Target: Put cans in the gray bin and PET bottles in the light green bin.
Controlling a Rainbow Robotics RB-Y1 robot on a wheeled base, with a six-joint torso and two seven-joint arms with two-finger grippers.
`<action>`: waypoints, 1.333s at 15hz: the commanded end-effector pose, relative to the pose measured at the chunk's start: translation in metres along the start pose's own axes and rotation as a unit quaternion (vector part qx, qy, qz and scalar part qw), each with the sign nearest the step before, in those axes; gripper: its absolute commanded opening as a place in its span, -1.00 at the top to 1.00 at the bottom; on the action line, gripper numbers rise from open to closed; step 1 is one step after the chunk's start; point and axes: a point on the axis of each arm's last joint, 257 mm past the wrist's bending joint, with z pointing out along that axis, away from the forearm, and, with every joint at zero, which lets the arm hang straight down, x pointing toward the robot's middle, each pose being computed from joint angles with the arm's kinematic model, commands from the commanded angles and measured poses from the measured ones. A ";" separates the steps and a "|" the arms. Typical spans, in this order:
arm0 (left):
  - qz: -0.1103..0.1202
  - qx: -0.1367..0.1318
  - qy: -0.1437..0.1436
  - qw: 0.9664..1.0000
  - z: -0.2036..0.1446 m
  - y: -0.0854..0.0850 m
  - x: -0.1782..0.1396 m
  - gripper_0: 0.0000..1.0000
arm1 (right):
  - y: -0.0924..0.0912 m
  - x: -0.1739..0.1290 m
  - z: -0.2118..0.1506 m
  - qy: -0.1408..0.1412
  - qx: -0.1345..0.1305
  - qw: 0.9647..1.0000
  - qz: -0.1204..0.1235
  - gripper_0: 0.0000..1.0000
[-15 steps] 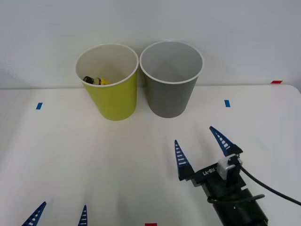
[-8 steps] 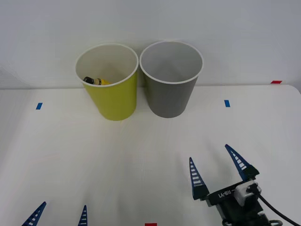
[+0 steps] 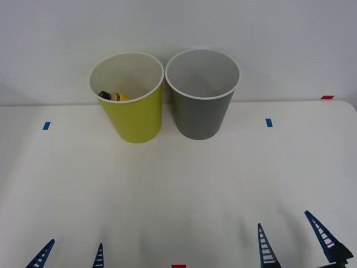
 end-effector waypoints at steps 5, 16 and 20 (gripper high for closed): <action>0.000 0.000 0.000 1.000 0.000 0.000 0.000 -1.00 | -0.011 0.005 -0.028 0.019 0.034 0.999 0.009 -1.00; 0.000 0.000 0.000 1.000 0.000 0.000 0.000 -1.00 | -0.013 0.004 -0.028 0.018 0.037 0.999 0.008 -1.00; 0.000 0.000 0.000 1.000 0.000 0.000 0.000 -1.00 | -0.013 0.004 -0.028 0.018 0.037 0.999 0.008 -1.00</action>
